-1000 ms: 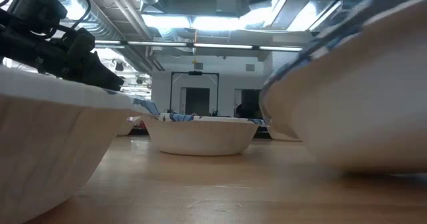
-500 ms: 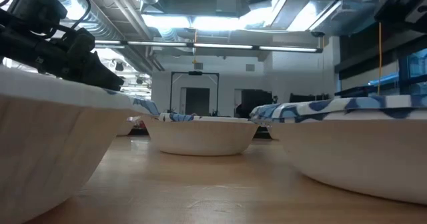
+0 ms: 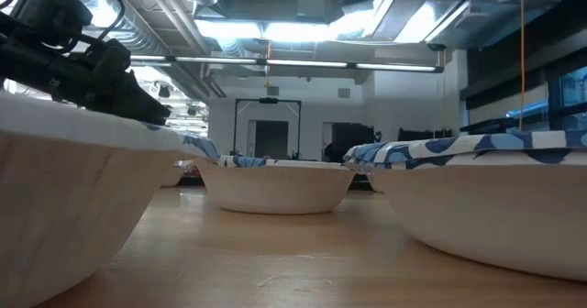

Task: Nest bowls inside each other
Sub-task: Stack the blue patterned bowl on the blue patterned bowls

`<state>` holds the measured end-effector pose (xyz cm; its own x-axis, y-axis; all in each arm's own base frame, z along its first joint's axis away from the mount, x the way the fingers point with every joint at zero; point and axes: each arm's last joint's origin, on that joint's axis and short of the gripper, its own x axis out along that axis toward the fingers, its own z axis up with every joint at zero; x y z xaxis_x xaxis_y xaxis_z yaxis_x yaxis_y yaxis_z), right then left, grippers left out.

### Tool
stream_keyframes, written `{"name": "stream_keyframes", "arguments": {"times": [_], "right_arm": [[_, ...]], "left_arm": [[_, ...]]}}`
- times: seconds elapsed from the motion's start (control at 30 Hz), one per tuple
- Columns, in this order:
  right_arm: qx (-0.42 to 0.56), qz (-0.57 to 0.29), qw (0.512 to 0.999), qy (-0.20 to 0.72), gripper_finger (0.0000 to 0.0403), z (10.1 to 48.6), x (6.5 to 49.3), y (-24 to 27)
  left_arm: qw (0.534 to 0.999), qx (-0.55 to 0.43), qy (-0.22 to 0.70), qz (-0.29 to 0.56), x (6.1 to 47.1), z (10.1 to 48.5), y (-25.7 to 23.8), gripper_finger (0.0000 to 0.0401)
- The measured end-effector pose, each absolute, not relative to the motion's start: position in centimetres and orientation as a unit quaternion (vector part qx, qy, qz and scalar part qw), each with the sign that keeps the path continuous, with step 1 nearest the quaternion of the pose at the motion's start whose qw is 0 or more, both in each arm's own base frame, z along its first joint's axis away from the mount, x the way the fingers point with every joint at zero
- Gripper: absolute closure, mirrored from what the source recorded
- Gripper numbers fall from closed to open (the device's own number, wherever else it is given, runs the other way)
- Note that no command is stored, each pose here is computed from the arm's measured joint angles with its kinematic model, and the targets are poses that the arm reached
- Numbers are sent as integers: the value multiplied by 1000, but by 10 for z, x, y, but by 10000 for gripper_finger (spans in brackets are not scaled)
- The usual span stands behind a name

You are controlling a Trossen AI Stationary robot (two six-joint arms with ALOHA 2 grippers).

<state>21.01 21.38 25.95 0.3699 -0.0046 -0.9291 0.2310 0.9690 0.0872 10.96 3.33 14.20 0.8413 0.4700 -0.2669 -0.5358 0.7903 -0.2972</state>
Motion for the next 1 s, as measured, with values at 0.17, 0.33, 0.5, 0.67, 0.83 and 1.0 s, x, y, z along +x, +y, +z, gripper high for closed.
{"name": "stream_keyframes", "arguments": {"times": [0.17,0.33,0.5,0.67,0.83,1.0], "right_arm": [[108,-151,822,539,224,273,172,208],[128,-207,803,544,224,258,141,207],[157,-231,766,579,224,227,120,210],[177,-254,751,584,224,206,105,209],[199,-294,732,581,224,191,92,205],[251,-294,722,573,224,182,83,203]], "left_arm": [[942,-183,90,267,110,142,33,255],[942,-183,90,267,110,142,33,255],[942,-183,90,267,110,142,33,255],[942,-183,90,267,110,142,33,255],[942,-183,90,267,110,142,33,255],[942,-183,90,267,110,142,33,255]]}}
